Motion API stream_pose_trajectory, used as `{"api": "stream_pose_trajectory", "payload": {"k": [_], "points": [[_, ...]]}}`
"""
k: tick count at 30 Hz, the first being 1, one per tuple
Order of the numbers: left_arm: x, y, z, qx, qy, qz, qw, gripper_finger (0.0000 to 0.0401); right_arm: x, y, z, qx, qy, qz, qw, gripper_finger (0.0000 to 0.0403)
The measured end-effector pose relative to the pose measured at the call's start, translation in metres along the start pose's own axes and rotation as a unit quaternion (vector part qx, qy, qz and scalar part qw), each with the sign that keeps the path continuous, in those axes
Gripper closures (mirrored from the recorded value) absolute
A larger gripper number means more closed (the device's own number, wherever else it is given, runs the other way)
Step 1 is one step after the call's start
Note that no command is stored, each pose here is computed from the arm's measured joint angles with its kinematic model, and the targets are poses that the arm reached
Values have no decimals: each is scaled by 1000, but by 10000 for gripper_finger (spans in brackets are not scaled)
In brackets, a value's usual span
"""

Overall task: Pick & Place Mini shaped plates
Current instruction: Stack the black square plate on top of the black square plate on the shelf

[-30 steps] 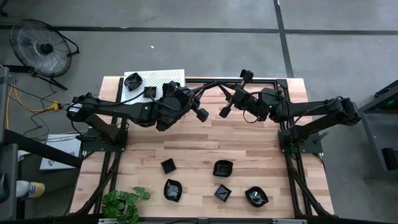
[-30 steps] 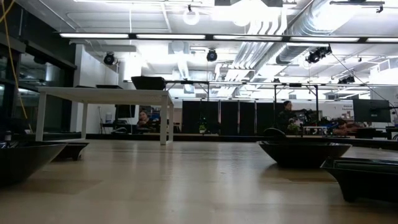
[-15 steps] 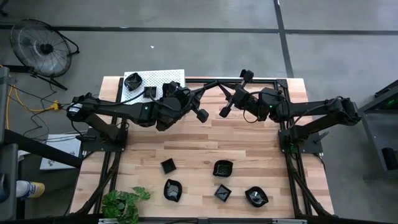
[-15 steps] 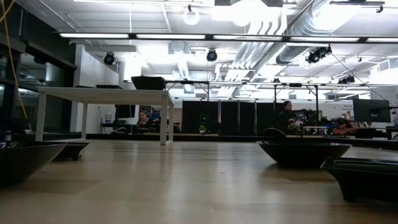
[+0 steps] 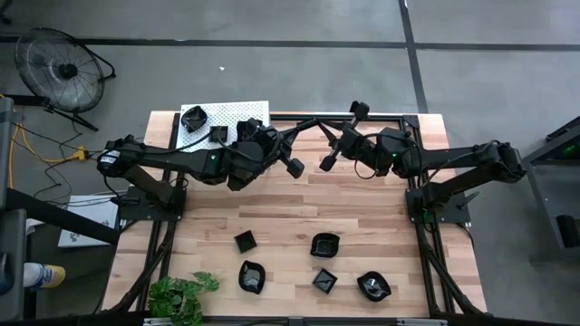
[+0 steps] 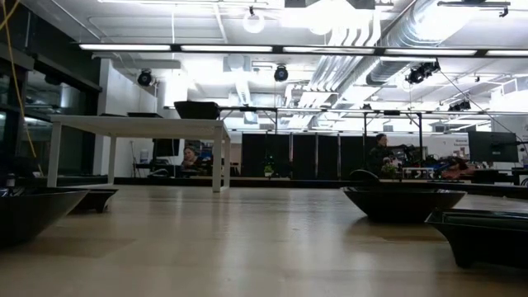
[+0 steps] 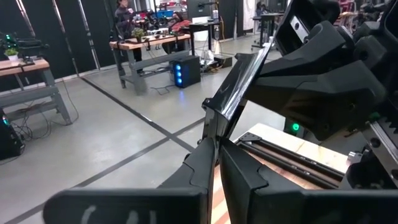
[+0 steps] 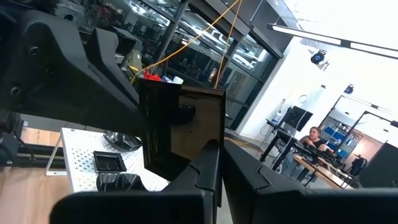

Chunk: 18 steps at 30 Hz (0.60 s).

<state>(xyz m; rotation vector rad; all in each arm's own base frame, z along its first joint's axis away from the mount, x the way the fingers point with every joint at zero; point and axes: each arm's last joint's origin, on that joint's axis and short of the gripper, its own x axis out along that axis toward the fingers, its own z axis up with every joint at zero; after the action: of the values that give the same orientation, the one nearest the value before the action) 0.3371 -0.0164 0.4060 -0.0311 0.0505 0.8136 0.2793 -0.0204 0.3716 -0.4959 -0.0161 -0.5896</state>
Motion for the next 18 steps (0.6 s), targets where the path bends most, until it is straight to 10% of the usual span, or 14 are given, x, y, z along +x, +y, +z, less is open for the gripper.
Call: {"api": "stream_pose_trajectory", "payload": {"k": [18], "points": [[6,-1,-3,-3,-2,0,1000,386,1,-1,-1,-2,4,-1,1000,392]]}}
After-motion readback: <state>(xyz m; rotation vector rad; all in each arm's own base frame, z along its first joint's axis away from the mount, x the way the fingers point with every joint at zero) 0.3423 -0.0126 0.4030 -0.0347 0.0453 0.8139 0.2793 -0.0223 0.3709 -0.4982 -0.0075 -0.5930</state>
